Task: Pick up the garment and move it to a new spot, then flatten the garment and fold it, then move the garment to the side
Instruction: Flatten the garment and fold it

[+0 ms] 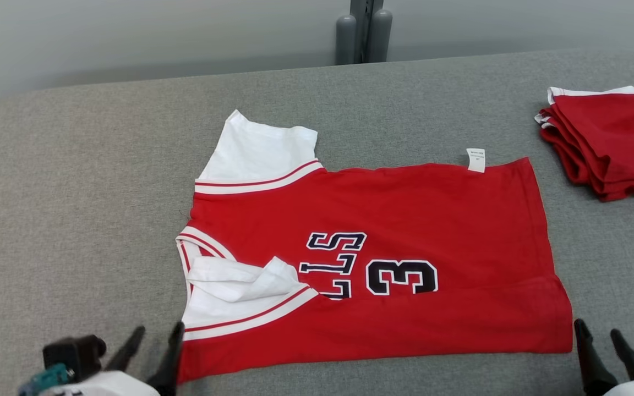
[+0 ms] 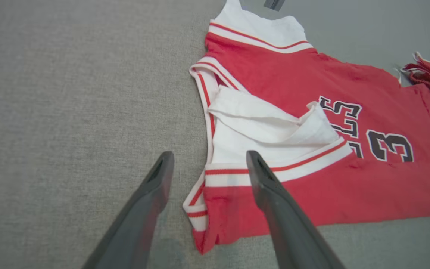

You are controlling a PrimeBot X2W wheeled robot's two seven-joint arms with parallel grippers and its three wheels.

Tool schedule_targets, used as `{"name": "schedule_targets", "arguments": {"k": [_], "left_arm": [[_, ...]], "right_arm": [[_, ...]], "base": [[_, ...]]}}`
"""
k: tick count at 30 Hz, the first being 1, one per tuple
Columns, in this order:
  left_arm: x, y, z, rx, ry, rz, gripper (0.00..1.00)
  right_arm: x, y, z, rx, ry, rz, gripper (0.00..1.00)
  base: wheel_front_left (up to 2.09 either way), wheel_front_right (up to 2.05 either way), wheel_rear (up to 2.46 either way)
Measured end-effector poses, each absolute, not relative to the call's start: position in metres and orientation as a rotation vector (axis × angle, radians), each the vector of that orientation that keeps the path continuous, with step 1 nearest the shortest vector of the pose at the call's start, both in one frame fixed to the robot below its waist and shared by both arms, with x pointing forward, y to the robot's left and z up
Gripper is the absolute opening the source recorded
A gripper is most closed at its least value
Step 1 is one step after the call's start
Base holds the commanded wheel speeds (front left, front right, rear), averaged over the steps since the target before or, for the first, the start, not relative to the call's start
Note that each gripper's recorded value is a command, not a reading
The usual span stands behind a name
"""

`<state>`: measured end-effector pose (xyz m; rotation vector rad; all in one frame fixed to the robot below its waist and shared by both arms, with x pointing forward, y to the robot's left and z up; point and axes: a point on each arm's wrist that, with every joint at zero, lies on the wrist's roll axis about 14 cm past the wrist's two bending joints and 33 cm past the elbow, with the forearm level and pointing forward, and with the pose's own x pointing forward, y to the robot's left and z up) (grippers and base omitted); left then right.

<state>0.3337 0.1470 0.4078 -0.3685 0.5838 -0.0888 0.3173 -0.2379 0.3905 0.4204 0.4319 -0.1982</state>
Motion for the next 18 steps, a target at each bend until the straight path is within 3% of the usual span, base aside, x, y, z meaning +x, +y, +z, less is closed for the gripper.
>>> {"name": "schedule_targets", "arguments": {"k": [10, 18], "left_arm": [[0.424, 0.128, 0.455, -0.179, 0.412, -0.264, 1.00], [0.506, 0.093, 0.450, -0.052, 0.406, -0.368, 1.00]], "right_arm": [[0.358, -0.239, 0.440, 0.252, 0.262, -0.143, 1.00], [0.395, -0.215, 0.455, 0.205, 0.219, -0.045, 1.00]], "base": [[0.00, 0.00, 0.00], [0.00, 0.00, 0.00]]}}
